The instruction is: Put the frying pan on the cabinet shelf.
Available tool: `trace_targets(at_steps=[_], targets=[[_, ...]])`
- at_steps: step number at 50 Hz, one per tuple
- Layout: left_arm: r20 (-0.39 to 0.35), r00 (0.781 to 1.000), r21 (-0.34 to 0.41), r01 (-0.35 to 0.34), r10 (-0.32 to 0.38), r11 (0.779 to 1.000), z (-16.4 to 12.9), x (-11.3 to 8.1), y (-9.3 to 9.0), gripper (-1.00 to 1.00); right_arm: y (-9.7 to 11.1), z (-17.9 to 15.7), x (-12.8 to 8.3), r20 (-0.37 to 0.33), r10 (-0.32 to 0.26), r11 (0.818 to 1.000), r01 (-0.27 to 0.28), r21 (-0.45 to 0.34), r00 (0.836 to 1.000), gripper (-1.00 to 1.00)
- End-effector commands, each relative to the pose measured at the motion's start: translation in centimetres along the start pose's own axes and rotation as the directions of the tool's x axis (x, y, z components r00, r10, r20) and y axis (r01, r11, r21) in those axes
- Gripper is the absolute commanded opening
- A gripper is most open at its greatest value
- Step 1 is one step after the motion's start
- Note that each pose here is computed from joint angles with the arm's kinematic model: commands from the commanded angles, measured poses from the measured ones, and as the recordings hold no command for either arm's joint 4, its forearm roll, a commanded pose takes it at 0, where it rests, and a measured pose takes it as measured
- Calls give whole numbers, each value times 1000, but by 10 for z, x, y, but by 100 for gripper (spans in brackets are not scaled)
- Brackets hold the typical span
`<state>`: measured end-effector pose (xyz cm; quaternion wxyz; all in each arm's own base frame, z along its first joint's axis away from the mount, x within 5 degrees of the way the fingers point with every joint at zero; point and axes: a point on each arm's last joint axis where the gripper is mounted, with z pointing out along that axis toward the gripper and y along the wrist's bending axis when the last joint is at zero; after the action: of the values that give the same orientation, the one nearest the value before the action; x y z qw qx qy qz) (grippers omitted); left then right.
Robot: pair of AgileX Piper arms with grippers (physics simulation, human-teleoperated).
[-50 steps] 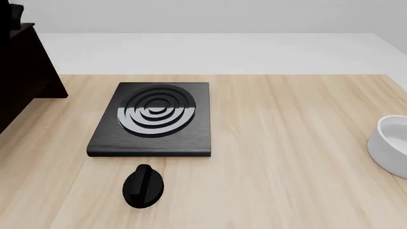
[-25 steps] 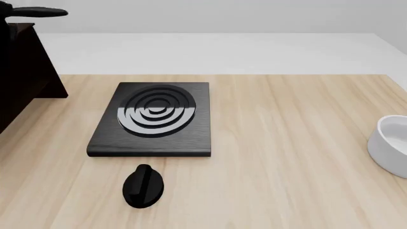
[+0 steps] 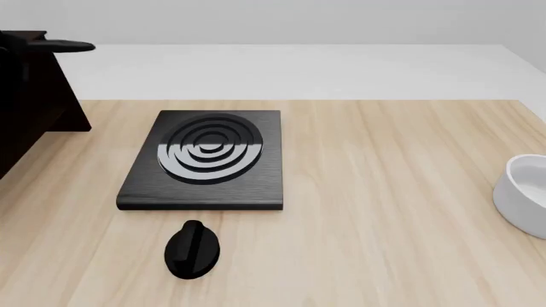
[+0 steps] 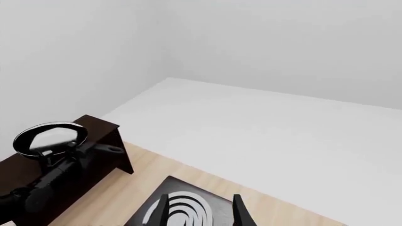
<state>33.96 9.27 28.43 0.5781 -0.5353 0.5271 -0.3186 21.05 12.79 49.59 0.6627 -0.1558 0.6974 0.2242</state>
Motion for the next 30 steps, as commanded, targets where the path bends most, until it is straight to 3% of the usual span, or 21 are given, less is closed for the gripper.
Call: trace_targets(at_steps=[1, 17, 30], targets=[[-16, 998, 31, -65, 66, 997, 1, 3, 7, -100, 1, -1, 0, 2, 1, 1000, -1, -4, 1000, 100], [-1, 999, 5, -46, 46, 999, 4, 0, 27, -100, 1, -1, 1, -2, 2, 1000, -2, -5, 1000, 100], [28, 999, 13, -39, 39, 999, 3, -10, 23, -100, 2, 0, 1, -4, 4, 1000, -4, -10, 1000, 100]])
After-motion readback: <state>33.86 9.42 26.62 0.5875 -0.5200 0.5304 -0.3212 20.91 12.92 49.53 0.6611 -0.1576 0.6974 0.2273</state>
